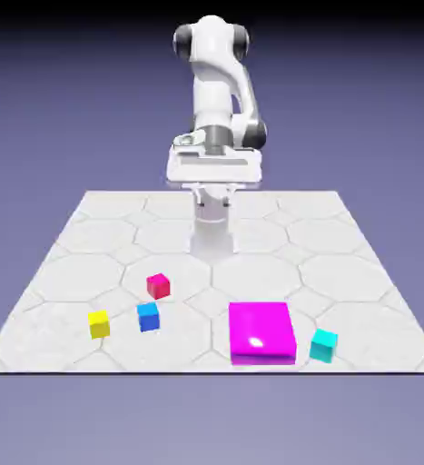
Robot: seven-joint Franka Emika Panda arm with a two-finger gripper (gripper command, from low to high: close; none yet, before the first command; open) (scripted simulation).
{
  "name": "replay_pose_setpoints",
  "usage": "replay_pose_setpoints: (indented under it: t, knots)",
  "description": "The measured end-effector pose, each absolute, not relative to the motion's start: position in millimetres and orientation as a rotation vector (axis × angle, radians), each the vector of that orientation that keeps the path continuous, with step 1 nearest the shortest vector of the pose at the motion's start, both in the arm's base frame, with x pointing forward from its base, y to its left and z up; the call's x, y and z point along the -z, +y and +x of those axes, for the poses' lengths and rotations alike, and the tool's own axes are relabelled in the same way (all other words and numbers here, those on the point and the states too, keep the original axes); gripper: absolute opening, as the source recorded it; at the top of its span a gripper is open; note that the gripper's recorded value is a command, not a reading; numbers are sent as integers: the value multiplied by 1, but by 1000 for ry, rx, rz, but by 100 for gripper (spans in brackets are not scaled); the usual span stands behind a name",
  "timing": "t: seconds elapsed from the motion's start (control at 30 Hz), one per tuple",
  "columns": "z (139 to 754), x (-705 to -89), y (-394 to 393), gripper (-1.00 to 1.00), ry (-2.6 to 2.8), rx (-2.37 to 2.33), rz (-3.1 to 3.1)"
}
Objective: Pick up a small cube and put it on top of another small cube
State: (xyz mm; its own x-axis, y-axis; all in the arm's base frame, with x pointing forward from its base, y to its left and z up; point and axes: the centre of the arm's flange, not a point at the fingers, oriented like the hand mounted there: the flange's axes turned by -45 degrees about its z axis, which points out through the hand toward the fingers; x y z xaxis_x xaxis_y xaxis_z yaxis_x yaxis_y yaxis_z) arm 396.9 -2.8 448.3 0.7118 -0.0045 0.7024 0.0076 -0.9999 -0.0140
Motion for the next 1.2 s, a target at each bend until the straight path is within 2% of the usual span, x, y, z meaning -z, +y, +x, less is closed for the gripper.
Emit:
replay_pose_setpoints:
  t: [0.47,0.73,0.97,1.2]
  knots:
    - [440,-300,-102,0,939,833,-2795]
    - [419,-218,-164,0,1489,740,-2771]
    - [381,-171,-215,0,1951,766,-2745]
    - [387,-136,-232,0,1954,770,-2767]
